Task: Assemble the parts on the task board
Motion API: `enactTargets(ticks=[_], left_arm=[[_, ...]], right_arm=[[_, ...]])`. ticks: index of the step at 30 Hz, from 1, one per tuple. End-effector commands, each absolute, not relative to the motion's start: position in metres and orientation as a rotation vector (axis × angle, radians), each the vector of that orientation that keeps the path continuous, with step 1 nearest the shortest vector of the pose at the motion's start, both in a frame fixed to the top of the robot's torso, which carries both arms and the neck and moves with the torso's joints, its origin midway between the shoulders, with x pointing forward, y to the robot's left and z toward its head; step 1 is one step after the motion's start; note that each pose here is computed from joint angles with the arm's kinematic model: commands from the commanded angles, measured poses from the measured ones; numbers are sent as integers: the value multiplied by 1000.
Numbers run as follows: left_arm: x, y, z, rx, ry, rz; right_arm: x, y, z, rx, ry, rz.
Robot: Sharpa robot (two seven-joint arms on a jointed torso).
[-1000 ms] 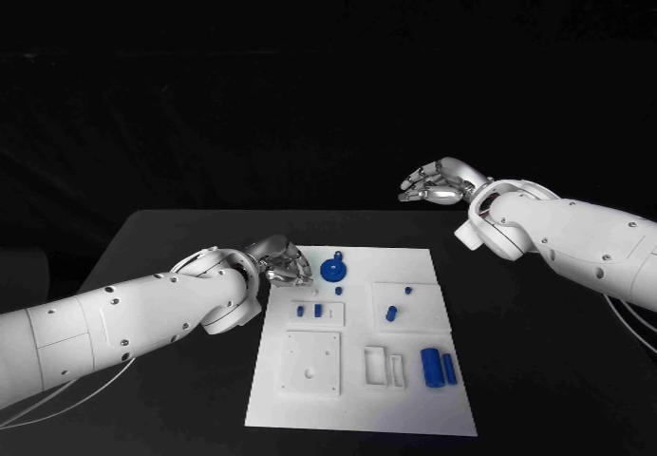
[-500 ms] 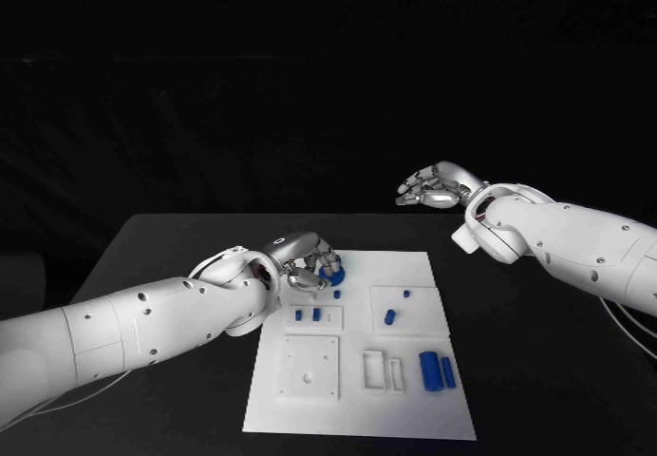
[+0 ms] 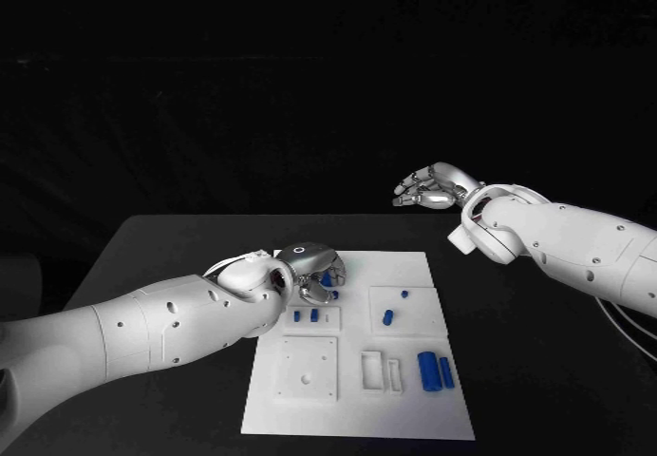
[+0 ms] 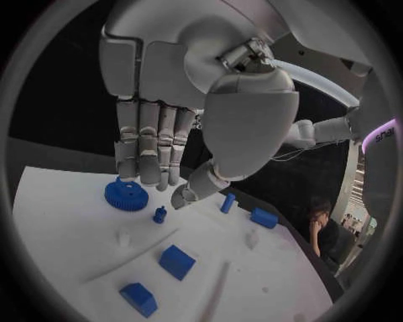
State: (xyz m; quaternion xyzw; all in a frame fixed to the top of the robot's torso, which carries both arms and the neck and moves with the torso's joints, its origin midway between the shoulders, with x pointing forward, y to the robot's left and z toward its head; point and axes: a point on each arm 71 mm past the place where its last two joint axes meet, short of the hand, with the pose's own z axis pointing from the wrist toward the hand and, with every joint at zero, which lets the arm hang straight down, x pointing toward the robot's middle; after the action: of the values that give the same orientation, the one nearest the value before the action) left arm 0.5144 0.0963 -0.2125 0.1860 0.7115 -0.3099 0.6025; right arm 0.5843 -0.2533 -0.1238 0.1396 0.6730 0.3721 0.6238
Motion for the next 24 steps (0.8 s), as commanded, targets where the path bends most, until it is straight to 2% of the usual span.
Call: enactTargets(ticks=[1, 24], left_arm=[[514, 92, -217, 511, 1672, -659], [521, 91, -222, 523, 1686, -632]], right_arm=[[584, -251, -124, 311, 1547, 866], [582, -247, -124, 305, 1552, 877]])
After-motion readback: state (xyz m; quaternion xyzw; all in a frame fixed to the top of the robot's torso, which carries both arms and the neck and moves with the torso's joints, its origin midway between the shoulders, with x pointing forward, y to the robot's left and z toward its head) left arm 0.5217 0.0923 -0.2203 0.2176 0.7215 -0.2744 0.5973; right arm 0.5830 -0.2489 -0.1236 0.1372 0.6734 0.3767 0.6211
